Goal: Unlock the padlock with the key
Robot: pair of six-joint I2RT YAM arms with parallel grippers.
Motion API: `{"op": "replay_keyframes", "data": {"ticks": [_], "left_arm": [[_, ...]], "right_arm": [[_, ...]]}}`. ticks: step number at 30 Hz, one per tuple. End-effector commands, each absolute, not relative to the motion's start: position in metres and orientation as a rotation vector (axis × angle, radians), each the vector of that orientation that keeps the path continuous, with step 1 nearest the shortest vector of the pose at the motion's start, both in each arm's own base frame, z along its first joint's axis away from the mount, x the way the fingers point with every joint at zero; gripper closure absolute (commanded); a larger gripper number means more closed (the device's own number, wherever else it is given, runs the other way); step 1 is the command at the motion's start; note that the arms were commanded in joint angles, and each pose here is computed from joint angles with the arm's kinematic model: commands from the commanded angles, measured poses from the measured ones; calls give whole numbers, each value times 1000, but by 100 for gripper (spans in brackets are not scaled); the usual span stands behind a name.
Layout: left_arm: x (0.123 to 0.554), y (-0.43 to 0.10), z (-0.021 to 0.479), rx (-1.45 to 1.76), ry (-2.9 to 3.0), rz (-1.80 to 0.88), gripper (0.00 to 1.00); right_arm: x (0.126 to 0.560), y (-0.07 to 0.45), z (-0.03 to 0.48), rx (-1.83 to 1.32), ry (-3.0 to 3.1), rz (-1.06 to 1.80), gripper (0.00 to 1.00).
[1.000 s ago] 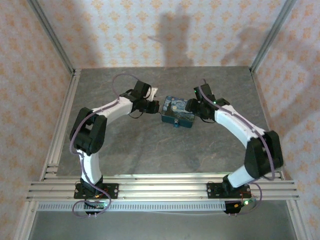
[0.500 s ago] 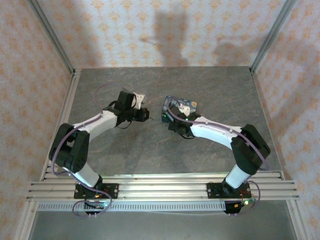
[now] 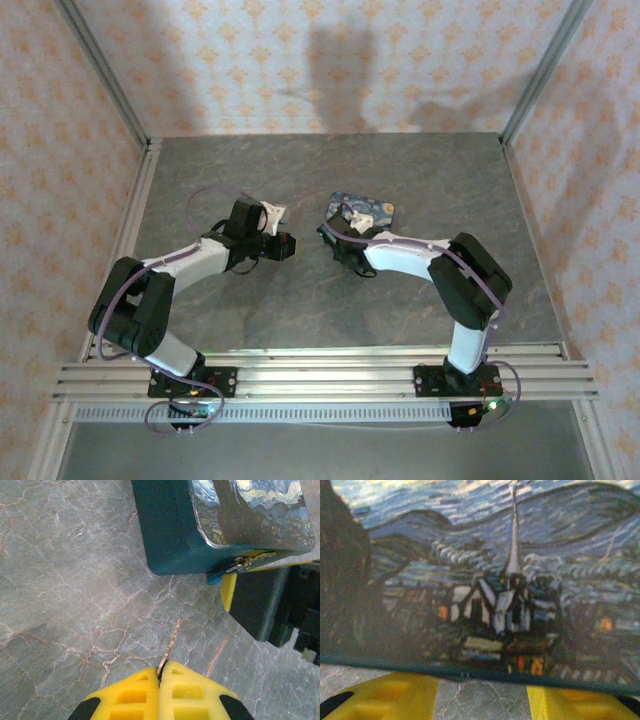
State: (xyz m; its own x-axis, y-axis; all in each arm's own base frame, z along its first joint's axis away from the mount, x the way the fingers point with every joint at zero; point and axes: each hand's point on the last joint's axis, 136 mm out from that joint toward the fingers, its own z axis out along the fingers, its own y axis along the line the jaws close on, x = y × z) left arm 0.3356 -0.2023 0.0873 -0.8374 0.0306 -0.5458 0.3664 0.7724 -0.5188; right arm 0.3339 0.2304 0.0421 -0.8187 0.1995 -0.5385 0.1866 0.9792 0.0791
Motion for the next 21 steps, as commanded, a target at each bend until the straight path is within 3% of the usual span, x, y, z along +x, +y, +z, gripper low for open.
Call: {"op": "replay_keyframes", "data": {"ticks": [1, 21], "left_arm": [[337, -206, 103, 344, 2358, -893, 100], [319, -205, 95, 375, 2362, -896, 100]], "right_arm": [[350, 227, 51, 328, 2470, -4, 49], [362, 229, 37, 357, 2426, -21, 55]]}}
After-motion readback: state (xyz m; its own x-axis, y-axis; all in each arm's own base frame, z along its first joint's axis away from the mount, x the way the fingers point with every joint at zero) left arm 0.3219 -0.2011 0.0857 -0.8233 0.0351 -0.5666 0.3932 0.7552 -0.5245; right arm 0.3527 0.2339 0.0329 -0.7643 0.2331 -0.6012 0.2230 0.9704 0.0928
